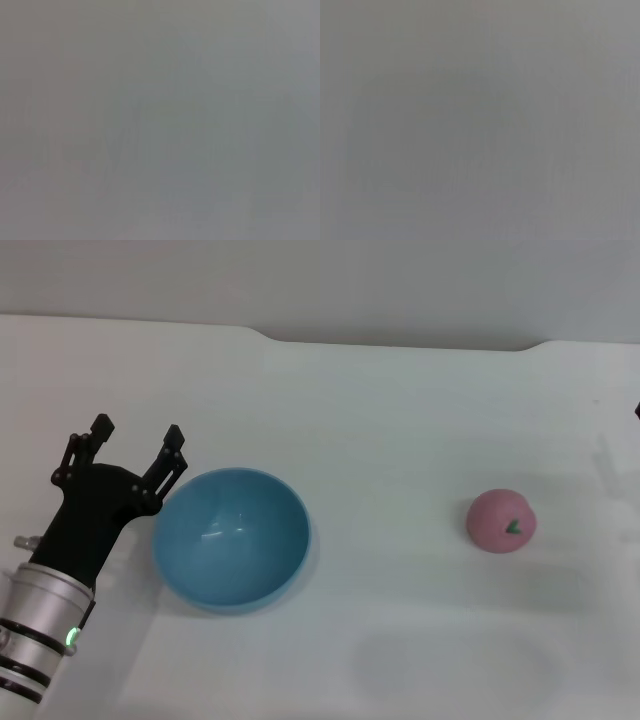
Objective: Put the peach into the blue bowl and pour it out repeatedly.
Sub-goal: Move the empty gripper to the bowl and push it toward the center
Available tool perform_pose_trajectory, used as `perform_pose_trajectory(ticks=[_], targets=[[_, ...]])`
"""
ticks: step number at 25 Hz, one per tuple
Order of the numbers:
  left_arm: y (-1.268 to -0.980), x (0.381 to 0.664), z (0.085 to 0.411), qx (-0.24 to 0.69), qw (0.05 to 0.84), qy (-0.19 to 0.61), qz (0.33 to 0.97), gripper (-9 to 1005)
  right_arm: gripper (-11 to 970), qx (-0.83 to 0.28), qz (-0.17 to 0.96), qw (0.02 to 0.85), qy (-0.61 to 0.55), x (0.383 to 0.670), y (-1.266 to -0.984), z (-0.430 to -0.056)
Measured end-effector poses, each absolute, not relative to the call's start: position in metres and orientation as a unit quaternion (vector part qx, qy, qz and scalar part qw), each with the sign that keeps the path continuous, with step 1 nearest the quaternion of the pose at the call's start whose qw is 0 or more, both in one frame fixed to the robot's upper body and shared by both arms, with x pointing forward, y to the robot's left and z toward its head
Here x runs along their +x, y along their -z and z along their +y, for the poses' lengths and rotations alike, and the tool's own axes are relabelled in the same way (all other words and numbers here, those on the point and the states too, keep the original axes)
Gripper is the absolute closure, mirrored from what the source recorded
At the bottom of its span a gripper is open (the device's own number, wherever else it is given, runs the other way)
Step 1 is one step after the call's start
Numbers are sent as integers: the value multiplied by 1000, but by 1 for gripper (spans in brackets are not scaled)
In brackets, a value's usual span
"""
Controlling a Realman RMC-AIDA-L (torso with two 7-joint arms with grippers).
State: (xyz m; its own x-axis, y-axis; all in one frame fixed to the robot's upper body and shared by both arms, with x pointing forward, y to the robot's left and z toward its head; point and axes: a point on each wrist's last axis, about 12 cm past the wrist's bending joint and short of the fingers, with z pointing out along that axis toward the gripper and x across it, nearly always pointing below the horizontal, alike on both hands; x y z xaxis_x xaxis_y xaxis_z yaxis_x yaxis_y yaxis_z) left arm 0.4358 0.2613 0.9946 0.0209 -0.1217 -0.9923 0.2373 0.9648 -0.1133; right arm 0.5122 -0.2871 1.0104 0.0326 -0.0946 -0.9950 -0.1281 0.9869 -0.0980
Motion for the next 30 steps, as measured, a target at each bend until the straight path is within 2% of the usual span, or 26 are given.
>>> perform_pose_trajectory(ticks=[11, 15, 19, 20, 21, 23, 28, 29, 30], targets=[[-999, 448, 256, 56, 716, 136, 682, 144, 245, -77, 699, 711, -9, 509, -1008, -289], [-1004, 461, 253, 53, 718, 156, 676, 144, 244, -71, 701, 710, -6, 509, -1008, -291], [-1015, 488, 261, 40, 717, 195, 668, 144, 243, -71, 700, 711, -5, 510, -1008, -291], [-1023, 506, 266, 34, 712, 221, 666, 143, 243, -71, 700, 711, -5, 510, -1008, -291], [-1023, 506, 266, 34, 712, 221, 666, 143, 243, -71, 700, 710, -5, 510, -1008, -291], [-1031, 526, 271, 41, 700, 244, 669, 143, 243, -71, 700, 710, -5, 510, -1008, -292], [-1053, 577, 280, 69, 645, 273, 710, 143, 244, -72, 703, 707, -2, 510, -1007, -293], [-1063, 595, 283, 69, 609, 282, 738, 143, 244, -72, 704, 706, -2, 510, -1007, -293], [-1063, 595, 283, 69, 609, 282, 738, 143, 244, -72, 705, 706, -2, 510, -1007, -293]])
